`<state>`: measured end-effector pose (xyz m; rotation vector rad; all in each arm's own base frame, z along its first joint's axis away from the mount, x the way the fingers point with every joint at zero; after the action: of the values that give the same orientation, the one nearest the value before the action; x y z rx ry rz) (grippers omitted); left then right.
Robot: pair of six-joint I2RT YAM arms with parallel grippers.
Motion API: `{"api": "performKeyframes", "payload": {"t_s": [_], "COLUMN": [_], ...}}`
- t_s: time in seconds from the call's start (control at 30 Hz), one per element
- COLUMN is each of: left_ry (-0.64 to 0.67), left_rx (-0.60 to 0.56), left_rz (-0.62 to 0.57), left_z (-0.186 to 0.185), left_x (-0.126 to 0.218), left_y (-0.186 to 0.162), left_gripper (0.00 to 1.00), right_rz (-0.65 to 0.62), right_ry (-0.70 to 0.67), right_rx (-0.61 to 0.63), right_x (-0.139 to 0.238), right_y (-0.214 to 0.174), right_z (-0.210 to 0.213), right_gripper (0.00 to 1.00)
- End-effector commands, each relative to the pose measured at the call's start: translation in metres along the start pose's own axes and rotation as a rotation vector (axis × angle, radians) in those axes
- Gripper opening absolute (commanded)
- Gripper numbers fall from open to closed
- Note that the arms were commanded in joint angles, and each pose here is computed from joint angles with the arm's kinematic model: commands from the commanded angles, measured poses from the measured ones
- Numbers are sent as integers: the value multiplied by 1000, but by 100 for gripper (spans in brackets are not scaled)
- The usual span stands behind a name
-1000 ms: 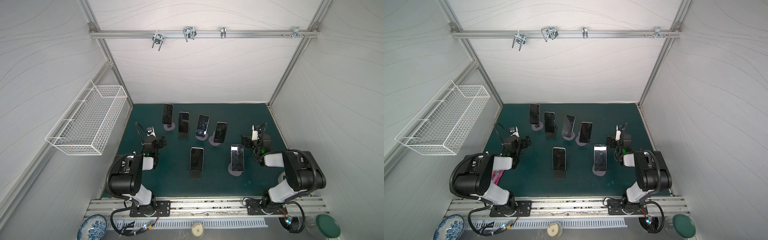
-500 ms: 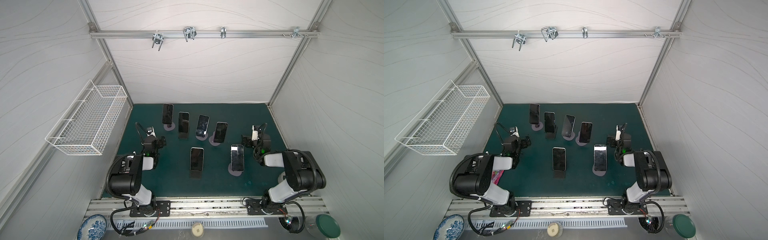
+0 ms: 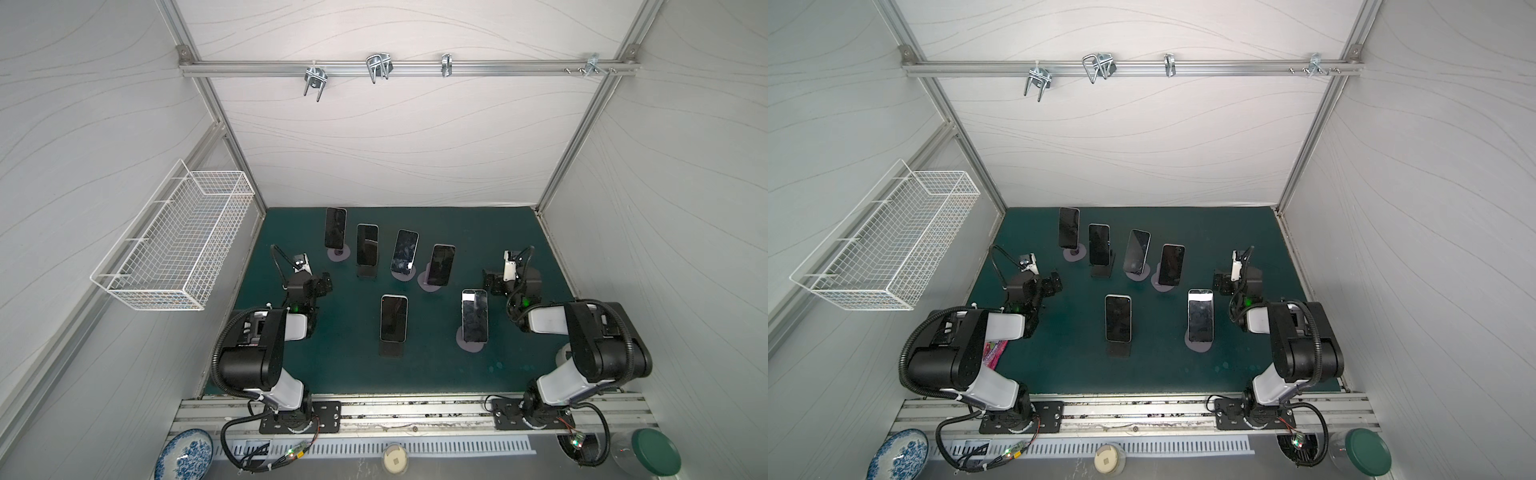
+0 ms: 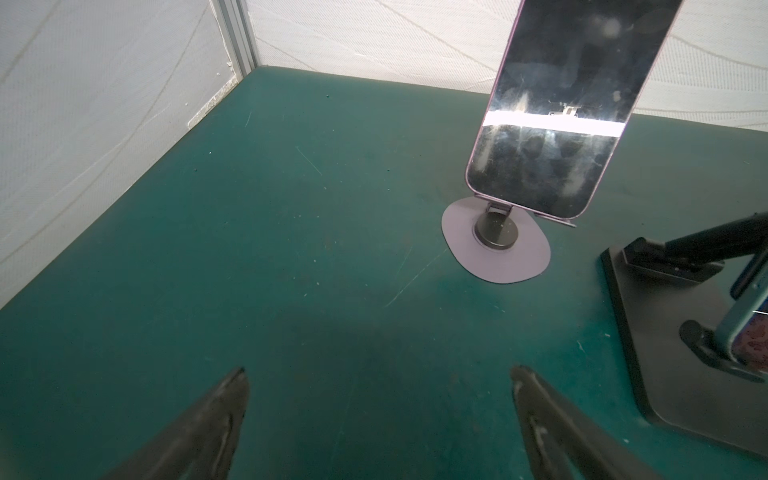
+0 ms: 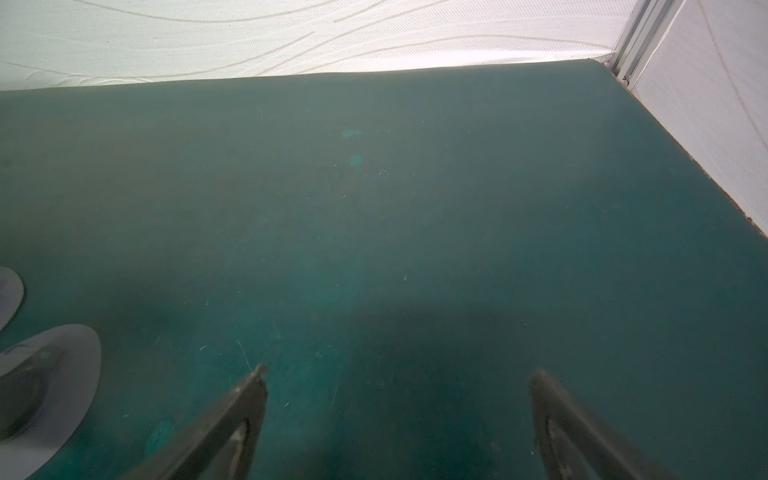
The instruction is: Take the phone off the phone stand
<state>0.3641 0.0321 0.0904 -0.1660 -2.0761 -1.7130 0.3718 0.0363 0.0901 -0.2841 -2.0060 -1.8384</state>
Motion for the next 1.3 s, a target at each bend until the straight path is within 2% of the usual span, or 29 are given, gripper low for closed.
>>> {"api": "performKeyframes", "payload": {"t_s": [0.0, 0.17, 0.4, 0.67, 0.77, 0.93, 1.07, 1.27], "left_ry": [-22, -54, 5, 29, 21, 43, 49, 56], "left_rx": [14, 15, 27, 35, 24, 3, 12, 2], "left_rz": [-41, -36, -24, -34, -59, -101, -110, -138], "left_z": [-2, -5, 0, 2, -1, -3, -6, -10], "left_x": [-1, -1, 2, 16, 22, 30, 36, 51], "left_y": [14, 14, 29, 49, 63, 93, 115, 151], "left_gripper": [99, 99, 99, 99, 99, 99, 99, 98], "right_rz": [-13, -12, -19, 55, 84, 60, 86, 74], "right_ry": [9, 4, 17, -107, -112, -156, -129, -174], "right_rx": [13, 23, 7, -108, -110, -137, -94, -83], "right_x": [0, -1, 1, 10, 14, 27, 29, 35], "right_y": [5, 5, 6, 17, 14, 19, 24, 41], "right_z": [0, 1, 0, -32, -33, -38, -35, -43], "right_gripper": [99, 99, 99, 99, 99, 99, 99, 99]}}
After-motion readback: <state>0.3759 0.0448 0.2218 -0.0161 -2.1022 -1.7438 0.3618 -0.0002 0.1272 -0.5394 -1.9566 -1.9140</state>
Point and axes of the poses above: each gripper's point midway between its finger pads, its own x axis back along the fingers, its own z axis along the line the jaws close on, y = z × x, the point moved 3 cm from there along x, back along the fingers, and after that the axes turned 6 degrees about x, right-handed, at the moved point
